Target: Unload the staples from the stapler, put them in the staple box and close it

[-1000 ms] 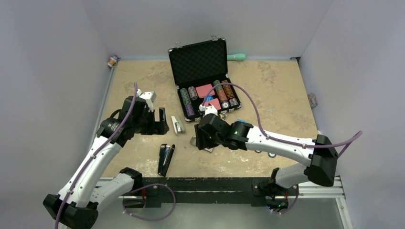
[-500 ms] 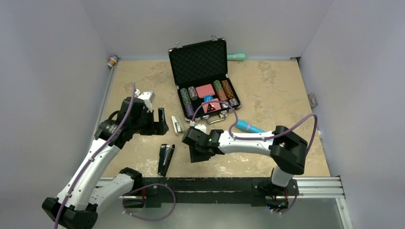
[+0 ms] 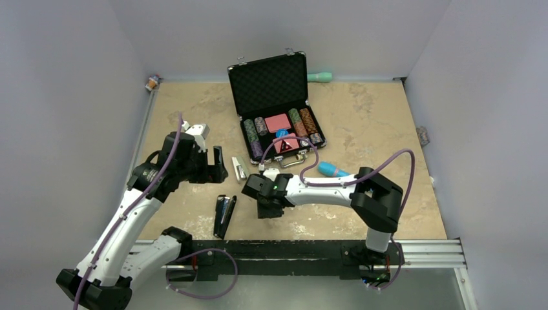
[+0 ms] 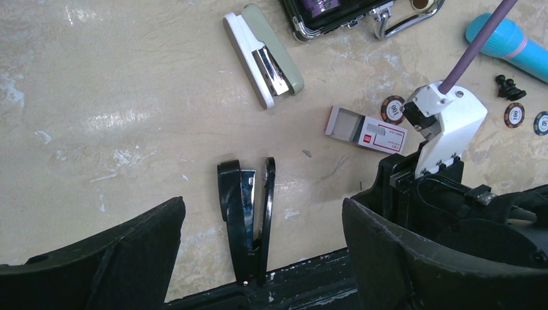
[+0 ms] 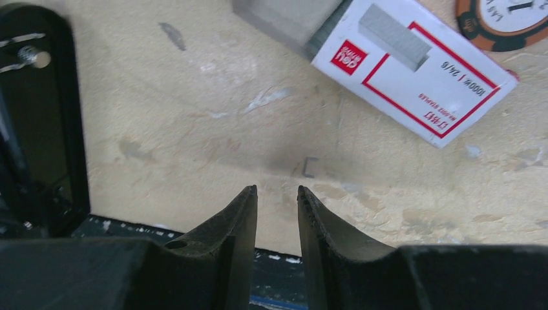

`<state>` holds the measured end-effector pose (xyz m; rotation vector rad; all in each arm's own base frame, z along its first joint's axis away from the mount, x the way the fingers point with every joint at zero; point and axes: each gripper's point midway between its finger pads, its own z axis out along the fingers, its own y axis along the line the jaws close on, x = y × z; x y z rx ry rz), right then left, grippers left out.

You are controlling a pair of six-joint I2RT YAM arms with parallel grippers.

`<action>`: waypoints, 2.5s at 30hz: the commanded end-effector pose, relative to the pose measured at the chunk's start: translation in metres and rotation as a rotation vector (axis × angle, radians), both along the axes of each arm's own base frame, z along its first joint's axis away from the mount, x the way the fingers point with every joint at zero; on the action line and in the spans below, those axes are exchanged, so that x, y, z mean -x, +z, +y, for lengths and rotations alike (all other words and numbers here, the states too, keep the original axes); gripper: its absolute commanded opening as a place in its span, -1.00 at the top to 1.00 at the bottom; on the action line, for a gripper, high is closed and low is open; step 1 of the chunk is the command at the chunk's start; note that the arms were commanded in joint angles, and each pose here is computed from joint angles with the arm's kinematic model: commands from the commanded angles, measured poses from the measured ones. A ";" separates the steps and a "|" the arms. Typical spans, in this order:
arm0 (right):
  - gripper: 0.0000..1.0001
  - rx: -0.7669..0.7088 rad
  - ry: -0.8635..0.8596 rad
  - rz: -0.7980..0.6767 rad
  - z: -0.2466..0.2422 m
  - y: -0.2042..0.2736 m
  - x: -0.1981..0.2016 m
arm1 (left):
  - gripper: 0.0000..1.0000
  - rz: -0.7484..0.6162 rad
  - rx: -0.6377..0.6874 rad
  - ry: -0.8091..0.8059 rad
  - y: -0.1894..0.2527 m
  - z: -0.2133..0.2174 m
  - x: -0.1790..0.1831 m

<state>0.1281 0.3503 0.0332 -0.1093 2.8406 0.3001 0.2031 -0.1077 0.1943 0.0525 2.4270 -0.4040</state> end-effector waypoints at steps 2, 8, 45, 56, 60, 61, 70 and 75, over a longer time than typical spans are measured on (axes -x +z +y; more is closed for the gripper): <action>0.35 0.057 -0.057 -0.046 -0.006 0.002 -0.012 | -0.88 -0.043 0.016 -0.011 0.008 -0.002 -0.005; 0.36 0.080 -0.054 -0.050 -0.006 -0.003 -0.013 | -0.88 -0.039 0.014 -0.014 0.007 -0.003 -0.005; 0.98 0.135 -0.020 -0.027 -0.010 -0.028 -0.011 | -0.88 -0.034 0.008 -0.017 0.005 -0.002 -0.005; 1.00 0.081 0.015 -0.073 0.001 0.003 -0.019 | -0.88 -0.031 0.003 -0.015 0.004 -0.002 -0.006; 1.00 0.053 0.017 -0.091 0.005 0.020 -0.021 | -0.88 -0.031 0.001 -0.013 0.004 -0.001 -0.006; 1.00 0.045 0.016 -0.096 0.007 0.025 -0.022 | -0.88 -0.031 0.001 -0.012 0.004 -0.001 -0.006; 1.00 0.016 0.007 -0.126 0.009 0.044 -0.027 | -0.88 -0.031 0.000 -0.011 0.004 -0.001 -0.006; 1.00 -0.025 0.026 -0.143 0.016 0.050 -0.042 | -0.88 -0.031 0.002 -0.011 0.004 -0.001 -0.005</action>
